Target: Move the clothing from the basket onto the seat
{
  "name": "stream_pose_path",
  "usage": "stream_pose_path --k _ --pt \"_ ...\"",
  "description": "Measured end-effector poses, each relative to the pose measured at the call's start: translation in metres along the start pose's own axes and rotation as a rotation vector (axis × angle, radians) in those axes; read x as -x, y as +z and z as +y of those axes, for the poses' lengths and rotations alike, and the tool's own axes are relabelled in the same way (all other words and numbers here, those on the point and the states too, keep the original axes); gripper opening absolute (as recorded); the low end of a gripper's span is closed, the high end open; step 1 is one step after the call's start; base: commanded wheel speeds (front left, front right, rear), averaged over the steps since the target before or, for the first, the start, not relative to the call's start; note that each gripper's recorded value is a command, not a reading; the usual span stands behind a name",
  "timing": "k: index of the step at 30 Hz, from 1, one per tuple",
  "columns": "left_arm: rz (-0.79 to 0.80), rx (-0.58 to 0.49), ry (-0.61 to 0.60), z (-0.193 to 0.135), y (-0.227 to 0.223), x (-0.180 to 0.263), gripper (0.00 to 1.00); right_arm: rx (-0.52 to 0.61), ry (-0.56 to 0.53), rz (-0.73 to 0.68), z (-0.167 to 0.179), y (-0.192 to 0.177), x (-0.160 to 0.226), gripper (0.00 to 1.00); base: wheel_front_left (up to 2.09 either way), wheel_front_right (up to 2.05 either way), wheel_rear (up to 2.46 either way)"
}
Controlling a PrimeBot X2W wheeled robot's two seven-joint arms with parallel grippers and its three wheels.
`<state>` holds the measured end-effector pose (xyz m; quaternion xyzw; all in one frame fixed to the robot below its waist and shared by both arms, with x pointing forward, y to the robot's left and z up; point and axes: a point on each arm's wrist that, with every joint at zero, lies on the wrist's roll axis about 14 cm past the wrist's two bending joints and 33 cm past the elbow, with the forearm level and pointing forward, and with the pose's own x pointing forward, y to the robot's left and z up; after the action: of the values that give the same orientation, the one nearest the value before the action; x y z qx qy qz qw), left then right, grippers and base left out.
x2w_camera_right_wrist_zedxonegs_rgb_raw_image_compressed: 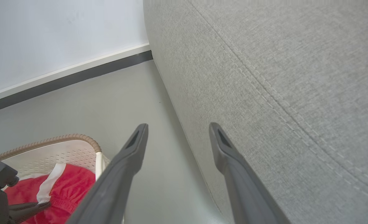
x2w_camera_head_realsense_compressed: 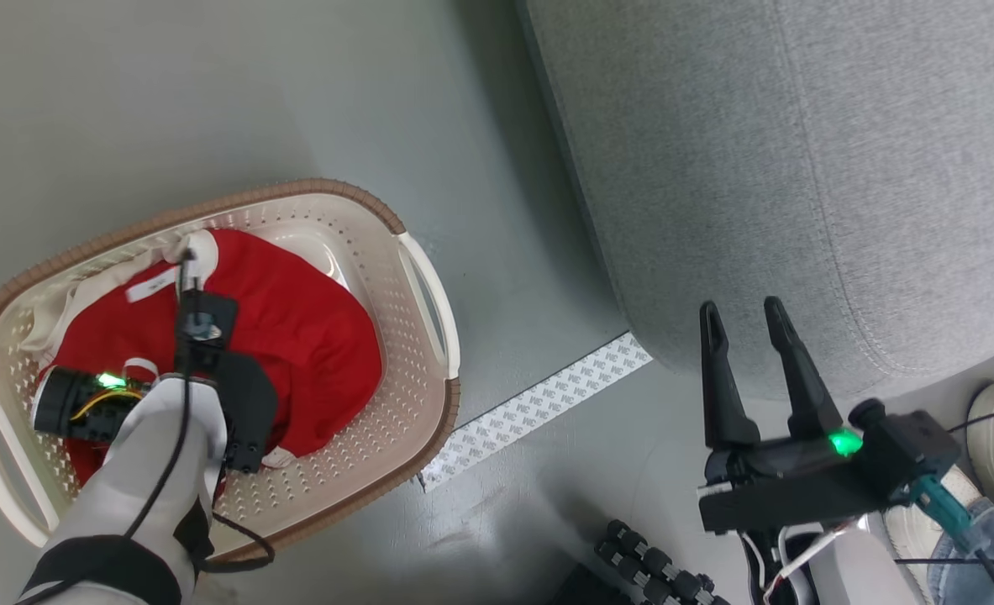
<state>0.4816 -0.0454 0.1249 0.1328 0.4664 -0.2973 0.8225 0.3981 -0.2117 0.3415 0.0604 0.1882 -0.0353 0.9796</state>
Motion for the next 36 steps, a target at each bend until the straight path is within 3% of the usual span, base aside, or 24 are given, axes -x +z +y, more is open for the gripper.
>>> stream_pose_path --k 10,18,26,33,36 --pt "-0.152 0.116 -0.025 0.000 0.020 0.029 0.00 0.027 0.019 -0.069 0.002 0.025 -0.001 1.00 0.00 0.00 0.00" --pt "-0.366 0.193 -0.034 -0.002 0.079 0.098 0.00 0.063 0.067 -0.090 0.019 0.034 0.026 1.00 0.00 0.00 0.00" --pt "-0.608 0.207 -0.046 -0.016 0.155 0.201 0.00 0.055 0.147 -0.115 0.048 0.035 0.065 1.00 0.00 0.00 0.00" --pt "-0.811 0.174 0.025 -0.013 0.215 0.306 0.00 0.078 0.291 -0.205 0.093 0.058 0.083 1.00 0.00 0.00 0.00" --pt "-0.922 0.134 0.047 -0.029 0.244 0.363 0.00 0.101 0.365 -0.241 0.116 0.070 0.089 1.00 0.00 0.00 0.00"
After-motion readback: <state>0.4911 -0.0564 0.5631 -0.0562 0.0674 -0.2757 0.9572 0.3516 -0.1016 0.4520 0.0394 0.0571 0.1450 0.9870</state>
